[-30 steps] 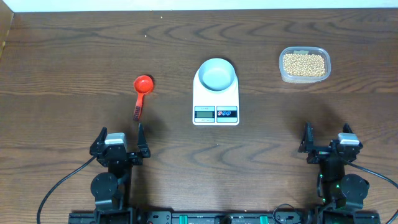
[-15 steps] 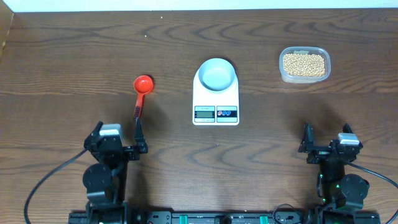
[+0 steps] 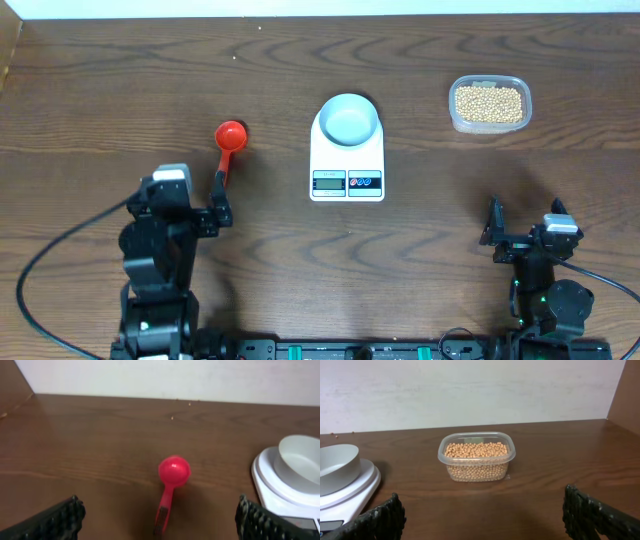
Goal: Scoop item into bowl and weigh 50g on scale
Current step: 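Move the left gripper forward over the red scoop's cup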
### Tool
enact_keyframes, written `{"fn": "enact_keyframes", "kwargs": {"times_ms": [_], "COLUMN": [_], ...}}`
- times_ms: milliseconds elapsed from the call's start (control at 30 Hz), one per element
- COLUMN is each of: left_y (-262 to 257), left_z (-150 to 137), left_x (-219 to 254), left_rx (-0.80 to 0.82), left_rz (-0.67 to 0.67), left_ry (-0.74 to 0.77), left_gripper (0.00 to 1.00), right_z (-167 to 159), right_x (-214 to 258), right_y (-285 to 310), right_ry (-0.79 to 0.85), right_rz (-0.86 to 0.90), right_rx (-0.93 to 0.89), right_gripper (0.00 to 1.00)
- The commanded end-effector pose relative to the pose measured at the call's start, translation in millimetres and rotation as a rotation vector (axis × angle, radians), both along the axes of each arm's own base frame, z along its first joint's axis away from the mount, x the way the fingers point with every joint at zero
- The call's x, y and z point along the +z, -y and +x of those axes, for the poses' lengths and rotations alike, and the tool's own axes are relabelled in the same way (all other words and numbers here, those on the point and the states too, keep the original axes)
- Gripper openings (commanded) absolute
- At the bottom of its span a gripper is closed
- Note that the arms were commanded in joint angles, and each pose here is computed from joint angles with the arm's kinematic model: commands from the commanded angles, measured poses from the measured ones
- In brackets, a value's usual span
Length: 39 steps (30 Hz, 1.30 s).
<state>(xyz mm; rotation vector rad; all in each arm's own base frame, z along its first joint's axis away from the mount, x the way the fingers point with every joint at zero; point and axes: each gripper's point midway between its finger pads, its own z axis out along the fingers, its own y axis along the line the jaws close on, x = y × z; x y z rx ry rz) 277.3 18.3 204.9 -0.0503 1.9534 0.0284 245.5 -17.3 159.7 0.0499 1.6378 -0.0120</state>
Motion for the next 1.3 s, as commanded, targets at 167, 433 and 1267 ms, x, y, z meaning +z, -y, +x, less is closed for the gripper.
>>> {"fn": "enact_keyframes", "kwargs": {"times_ms": [167, 433, 1267], "left_y": [-17.4, -19.5, -33.2], "left_z": [12.0, 29.8, 89.4], "left_x": [27.8, 24.3, 3.3], "left_rx": [0.081, 0.08, 0.088], "left_rz": [0.029, 0.021, 0.045], "left_ry": [-0.115, -0.27, -0.721], "left_gripper": [0.98, 0.98, 0.98], "right_z": [0.1, 0.1, 0.1], "right_x": [-0.6, -0.6, -0.7], "right_y": [-3.7, -3.7, -3.7], "right_ry": [0.003, 0.003, 0.003], "right_rz": [0.014, 0.014, 0.014], "right_rx": [0.016, 0.016, 0.016], "right_gripper": [0.99, 0.99, 0.99]}}
